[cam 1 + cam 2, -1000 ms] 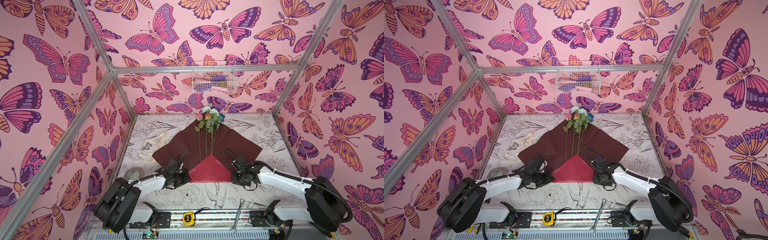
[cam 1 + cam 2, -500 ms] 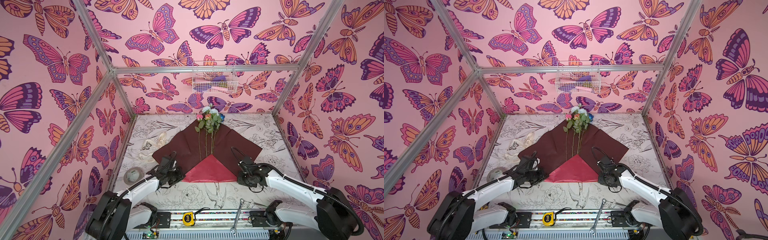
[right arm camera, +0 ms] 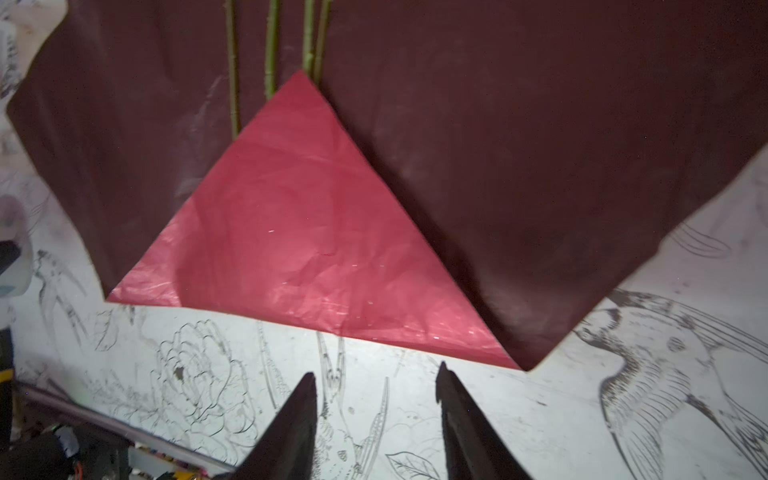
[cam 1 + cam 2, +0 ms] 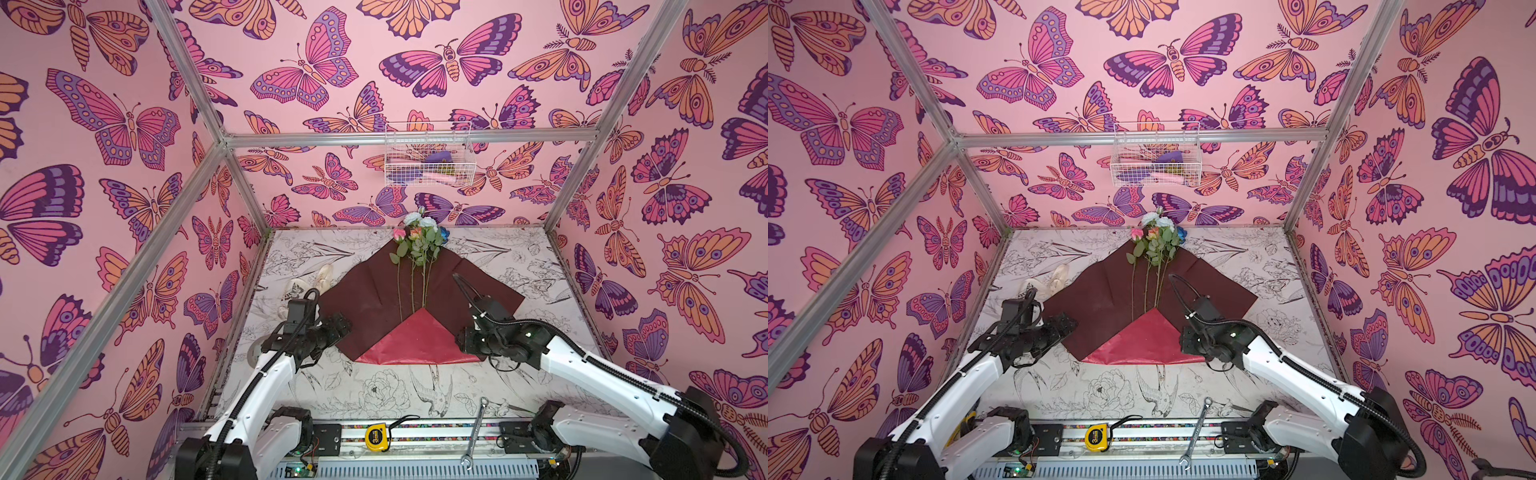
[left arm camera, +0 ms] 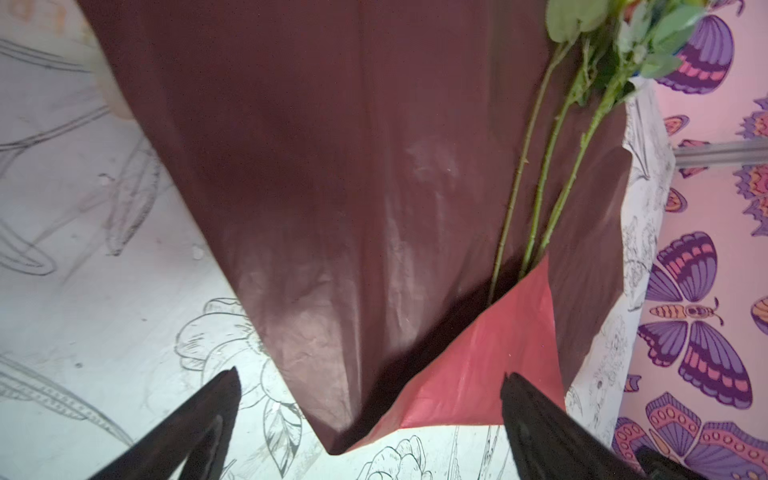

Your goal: Tie the bouquet of fake flowers

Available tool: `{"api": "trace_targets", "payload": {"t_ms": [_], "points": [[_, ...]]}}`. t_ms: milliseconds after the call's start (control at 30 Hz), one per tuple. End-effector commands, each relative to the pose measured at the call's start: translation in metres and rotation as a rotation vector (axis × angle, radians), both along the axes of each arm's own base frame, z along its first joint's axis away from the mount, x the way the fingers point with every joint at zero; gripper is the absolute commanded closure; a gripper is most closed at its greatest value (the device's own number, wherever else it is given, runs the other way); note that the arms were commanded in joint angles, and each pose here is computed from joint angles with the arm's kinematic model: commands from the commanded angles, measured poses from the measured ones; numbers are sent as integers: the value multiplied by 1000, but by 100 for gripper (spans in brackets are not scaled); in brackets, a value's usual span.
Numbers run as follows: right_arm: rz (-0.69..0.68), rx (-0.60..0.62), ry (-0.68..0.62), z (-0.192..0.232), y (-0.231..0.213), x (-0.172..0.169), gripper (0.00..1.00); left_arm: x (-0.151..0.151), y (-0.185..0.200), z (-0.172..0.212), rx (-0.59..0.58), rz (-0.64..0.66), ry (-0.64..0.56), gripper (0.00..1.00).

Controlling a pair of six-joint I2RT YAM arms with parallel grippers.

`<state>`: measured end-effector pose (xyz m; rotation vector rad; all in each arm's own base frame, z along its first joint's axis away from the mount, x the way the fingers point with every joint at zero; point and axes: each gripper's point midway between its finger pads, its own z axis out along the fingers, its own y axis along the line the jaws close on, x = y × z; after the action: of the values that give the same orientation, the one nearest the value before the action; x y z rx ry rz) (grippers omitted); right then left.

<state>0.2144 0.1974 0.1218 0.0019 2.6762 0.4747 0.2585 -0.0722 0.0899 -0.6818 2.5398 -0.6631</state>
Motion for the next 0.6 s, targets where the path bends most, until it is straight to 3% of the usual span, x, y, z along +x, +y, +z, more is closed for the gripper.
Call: {"api": "trace_targets", "payload": {"t_ms": [0, 367, 567], "points": [[62, -42, -40, 5, 22, 8, 50, -4, 10, -13, 18, 4, 86, 0], [191, -18, 43, -30, 97, 14, 49, 10, 9, -36, -80, 83, 50, 1], [202, -84, 126, -64, 106, 13, 51, 17, 2, -50, -144, 92, 52, 8]]}}
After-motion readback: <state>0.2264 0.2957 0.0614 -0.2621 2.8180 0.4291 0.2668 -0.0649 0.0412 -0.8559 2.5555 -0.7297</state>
